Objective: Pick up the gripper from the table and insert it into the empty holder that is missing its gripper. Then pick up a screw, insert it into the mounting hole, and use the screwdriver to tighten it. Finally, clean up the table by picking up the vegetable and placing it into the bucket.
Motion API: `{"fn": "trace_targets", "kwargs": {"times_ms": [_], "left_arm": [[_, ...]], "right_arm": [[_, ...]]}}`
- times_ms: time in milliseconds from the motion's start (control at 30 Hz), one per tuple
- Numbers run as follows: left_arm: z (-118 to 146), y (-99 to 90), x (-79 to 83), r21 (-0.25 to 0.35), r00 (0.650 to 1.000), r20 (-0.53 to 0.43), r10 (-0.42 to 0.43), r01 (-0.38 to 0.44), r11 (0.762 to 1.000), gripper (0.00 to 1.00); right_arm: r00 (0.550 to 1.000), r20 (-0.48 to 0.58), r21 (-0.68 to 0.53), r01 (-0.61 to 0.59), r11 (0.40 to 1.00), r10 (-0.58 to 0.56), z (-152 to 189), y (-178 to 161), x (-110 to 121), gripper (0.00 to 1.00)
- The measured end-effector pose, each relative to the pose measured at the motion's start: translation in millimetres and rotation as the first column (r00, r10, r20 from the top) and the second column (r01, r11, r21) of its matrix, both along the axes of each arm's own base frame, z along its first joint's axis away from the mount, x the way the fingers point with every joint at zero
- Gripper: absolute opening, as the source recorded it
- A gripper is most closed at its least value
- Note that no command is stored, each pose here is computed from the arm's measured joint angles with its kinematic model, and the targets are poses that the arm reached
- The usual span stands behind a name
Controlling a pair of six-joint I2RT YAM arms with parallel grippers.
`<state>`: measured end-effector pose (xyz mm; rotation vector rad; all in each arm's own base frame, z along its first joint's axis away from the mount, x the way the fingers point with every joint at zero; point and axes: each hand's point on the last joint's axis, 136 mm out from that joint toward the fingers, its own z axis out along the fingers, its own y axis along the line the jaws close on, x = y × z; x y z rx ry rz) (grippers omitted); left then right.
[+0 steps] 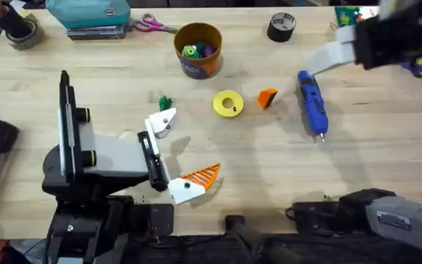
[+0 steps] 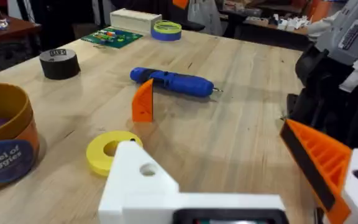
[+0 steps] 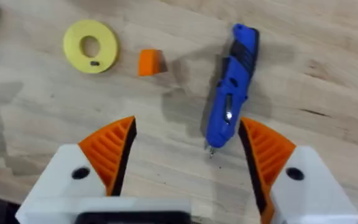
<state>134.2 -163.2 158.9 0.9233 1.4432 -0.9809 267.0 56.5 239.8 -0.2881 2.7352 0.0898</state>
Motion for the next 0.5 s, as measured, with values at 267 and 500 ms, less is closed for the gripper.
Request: {"fn": "trace_targets", "kwargs": {"times_ms": [267,500], "left_arm": [[0.0,-0.1,-0.4,0.000,1.000,0.000,-0.002,0.002,1.000,0.986],[0.0,-0.2,-0.4,0.000,1.000,0.000,-0.003,0.003,1.000,0.986]], "right_arm": [[0.981,-0.134,-0.026,-0.147,0.989,0.142,-5.7,44.3,6.6,0.997],[0.963,-0.185,-0.033,-0.203,0.979,0.194,-19.6,67.7,11.9,0.996]]}}
